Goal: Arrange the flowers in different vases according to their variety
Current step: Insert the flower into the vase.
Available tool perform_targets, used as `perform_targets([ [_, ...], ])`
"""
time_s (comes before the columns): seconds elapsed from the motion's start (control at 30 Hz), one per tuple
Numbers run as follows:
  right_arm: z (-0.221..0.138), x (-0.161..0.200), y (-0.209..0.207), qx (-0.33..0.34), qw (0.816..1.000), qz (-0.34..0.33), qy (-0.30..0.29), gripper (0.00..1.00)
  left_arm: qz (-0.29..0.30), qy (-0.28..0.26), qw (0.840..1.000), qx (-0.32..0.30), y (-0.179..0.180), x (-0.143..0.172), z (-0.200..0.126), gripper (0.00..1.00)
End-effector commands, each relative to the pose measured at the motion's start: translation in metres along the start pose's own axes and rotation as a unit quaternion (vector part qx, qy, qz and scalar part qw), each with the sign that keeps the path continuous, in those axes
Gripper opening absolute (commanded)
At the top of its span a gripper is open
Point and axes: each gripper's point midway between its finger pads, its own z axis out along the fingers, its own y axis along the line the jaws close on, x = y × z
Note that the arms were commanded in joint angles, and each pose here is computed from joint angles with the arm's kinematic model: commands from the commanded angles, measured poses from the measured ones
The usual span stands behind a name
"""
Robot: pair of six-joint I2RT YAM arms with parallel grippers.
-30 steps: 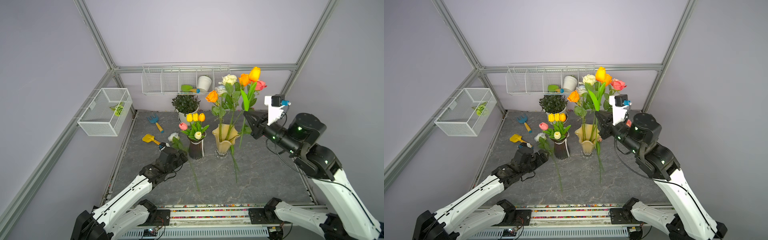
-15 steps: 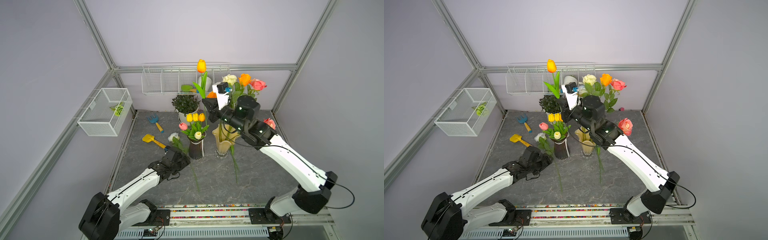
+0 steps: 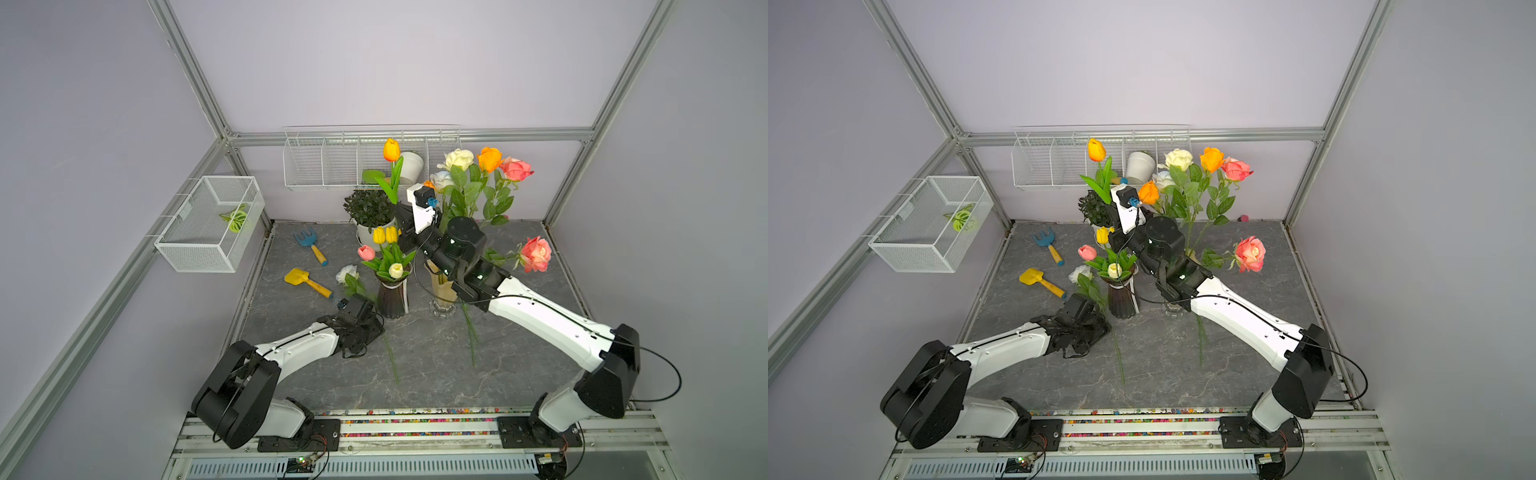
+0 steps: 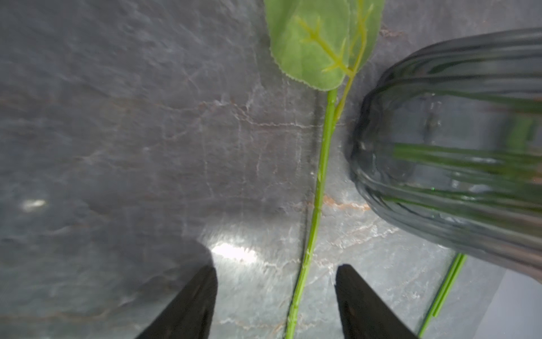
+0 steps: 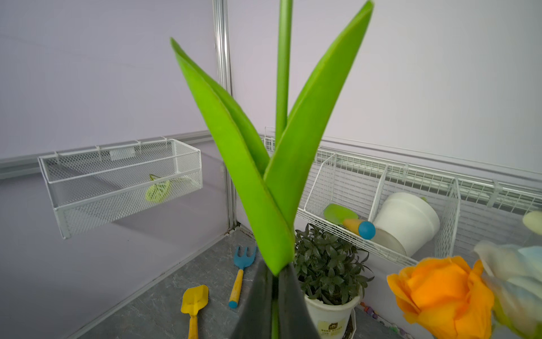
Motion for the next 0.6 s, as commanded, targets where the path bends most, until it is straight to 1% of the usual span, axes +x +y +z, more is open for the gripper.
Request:
perform_targets([
  [0.0,-0.008,-0.032,-0.007,0.02,0.997,0.007,-0.072,0.0,-0.003,-0.011,1.0,0.007,-0.01,-0.009,0.002,0.62],
  [0.1,-0.005,-0.025,-0.006,0.021,0.997,0.009,-0.07,0.0,-0.004,-0.013,1.0,-0.004,-0.006,-0.009,0.004,0.45],
  [0.13,-0.005,-0.024,-0.006,0.021,0.997,0.009,-0.07,0.0,-0.004,-0.014,1.0,-0.009,-0.003,-0.009,0.004,0.37],
  [0.27,-0.005,-0.022,-0.005,0.018,0.998,0.012,-0.066,0.0,-0.006,-0.02,1.0,-0.021,0.003,-0.01,0.0,0.02],
  [0.3,-0.005,-0.021,-0.005,0.018,0.998,0.012,-0.065,0.0,-0.007,-0.021,1.0,-0.021,0.004,-0.01,-0.001,0.0],
  [0.57,-0.007,-0.013,-0.004,0.018,0.998,0.021,-0.048,0.0,-0.015,-0.035,0.999,-0.027,0.012,-0.012,-0.007,0.0],
])
